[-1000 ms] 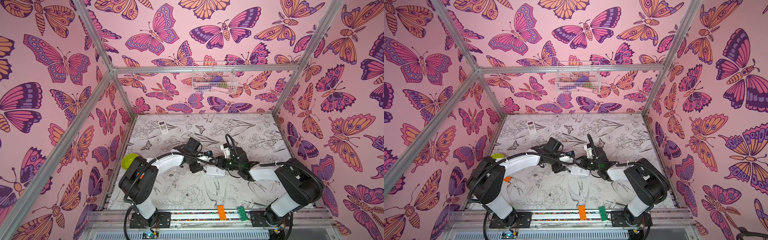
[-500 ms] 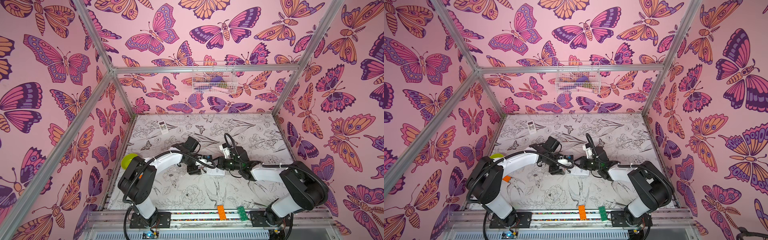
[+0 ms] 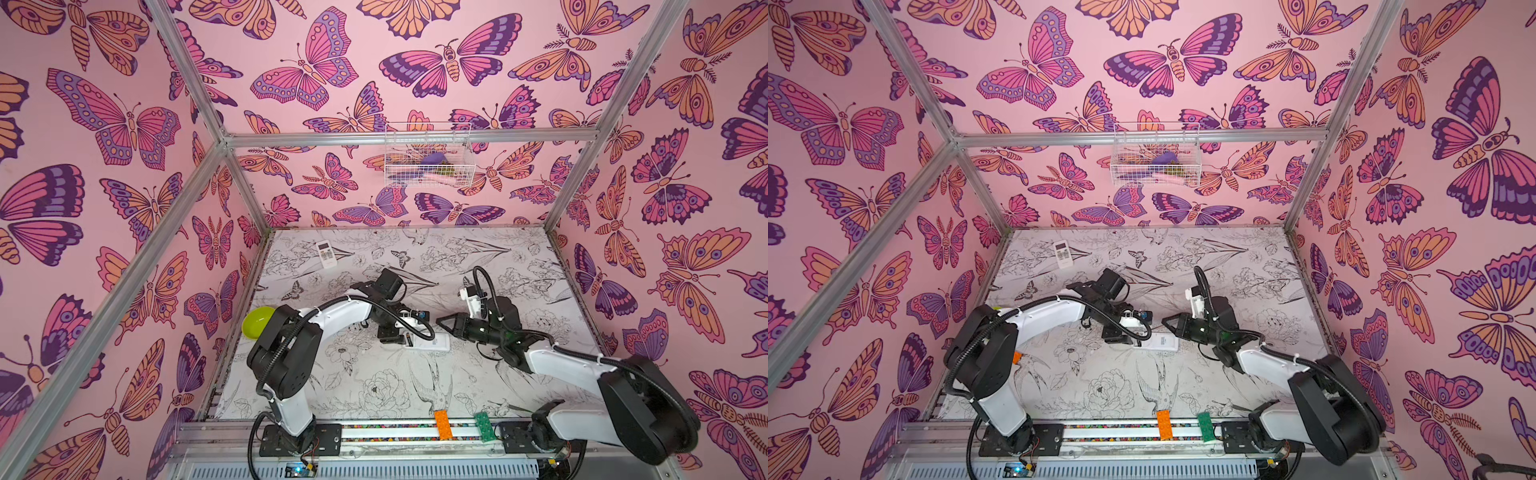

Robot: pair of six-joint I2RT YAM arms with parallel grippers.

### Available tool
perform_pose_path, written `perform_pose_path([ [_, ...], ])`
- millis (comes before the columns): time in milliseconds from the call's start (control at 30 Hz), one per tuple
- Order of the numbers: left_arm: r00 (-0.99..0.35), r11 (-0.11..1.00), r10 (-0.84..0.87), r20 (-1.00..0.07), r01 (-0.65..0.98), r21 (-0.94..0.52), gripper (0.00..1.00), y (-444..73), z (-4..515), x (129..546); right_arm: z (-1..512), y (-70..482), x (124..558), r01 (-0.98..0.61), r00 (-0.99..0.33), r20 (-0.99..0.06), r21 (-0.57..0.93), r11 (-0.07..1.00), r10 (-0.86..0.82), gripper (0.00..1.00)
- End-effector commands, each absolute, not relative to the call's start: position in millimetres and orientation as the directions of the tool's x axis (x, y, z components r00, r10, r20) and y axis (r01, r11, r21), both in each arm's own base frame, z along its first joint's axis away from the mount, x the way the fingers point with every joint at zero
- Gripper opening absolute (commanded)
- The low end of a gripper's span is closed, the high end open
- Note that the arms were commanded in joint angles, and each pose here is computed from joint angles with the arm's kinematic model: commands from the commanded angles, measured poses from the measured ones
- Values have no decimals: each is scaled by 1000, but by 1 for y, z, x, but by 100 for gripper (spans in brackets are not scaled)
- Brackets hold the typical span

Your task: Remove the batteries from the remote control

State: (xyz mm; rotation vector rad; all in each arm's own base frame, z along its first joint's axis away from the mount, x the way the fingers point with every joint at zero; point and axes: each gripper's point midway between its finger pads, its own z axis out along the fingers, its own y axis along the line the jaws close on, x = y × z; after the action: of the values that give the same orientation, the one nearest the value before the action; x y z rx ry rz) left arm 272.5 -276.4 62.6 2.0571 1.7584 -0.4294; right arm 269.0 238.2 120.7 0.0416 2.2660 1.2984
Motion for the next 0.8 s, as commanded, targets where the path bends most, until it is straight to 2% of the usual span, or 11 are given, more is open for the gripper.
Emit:
perform_pose_path([
  [0,202,-176,854,-479,979,100,69,-279,60,271,114,229,272,-205,-857,-441,766,610,265,0],
  [100,172,-149,866,-470,985,85,70,-277,59,272,118,233,274,-208,-851,-448,767,607,274,0],
  [400,176,-176,869,-462,983,44,81,-267,43,257,110,256,279,-227,-868,-450,734,640,209,0],
  [767,150,-146,880,-451,988,44,81,-268,28,262,94,272,276,-240,-895,-431,677,696,111,0],
])
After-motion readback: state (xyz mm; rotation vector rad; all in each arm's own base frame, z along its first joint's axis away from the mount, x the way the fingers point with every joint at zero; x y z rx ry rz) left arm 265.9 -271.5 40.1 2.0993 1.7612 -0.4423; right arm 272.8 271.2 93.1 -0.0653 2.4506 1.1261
